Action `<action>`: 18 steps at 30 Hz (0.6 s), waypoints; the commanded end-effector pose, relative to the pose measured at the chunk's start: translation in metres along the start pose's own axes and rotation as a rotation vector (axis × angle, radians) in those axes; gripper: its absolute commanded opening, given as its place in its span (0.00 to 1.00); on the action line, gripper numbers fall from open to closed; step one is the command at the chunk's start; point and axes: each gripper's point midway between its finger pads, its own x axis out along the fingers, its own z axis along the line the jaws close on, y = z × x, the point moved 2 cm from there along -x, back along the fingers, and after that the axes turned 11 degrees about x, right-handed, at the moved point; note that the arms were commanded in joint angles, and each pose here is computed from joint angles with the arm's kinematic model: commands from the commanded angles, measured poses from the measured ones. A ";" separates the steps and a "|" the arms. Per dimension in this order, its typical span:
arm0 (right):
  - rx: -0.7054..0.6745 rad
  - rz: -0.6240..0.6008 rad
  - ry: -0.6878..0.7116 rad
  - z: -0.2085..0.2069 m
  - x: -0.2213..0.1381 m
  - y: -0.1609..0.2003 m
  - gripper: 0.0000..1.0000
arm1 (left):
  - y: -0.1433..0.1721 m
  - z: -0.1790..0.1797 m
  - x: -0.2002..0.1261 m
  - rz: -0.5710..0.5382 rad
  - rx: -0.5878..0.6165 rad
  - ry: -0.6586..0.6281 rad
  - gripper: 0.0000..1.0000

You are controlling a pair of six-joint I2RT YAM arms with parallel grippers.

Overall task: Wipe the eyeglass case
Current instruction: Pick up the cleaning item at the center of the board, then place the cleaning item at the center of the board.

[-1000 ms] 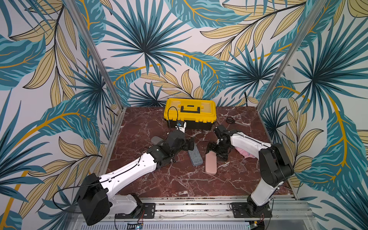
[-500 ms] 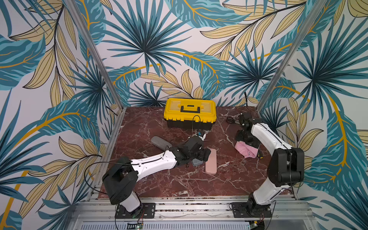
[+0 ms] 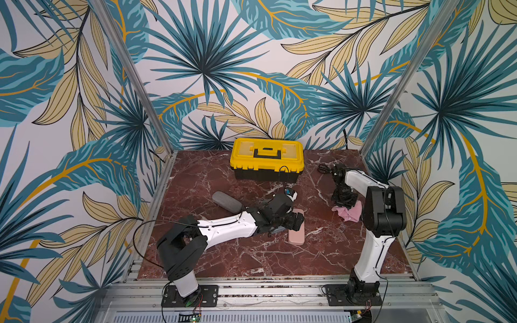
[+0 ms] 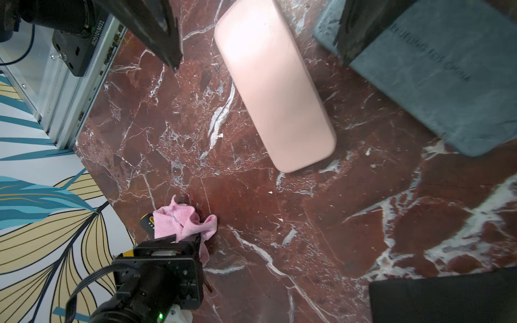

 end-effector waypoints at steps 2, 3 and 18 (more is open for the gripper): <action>-0.016 -0.105 -0.028 -0.023 -0.056 0.003 0.14 | 0.002 -0.021 0.019 0.043 -0.005 0.043 0.94; -0.017 -0.121 -0.045 -0.029 -0.069 0.007 0.11 | 0.006 -0.022 0.024 0.060 -0.004 0.031 0.97; 0.229 0.270 -0.508 -0.032 -0.058 0.103 0.10 | 0.046 -0.010 0.061 0.228 0.020 -0.172 1.00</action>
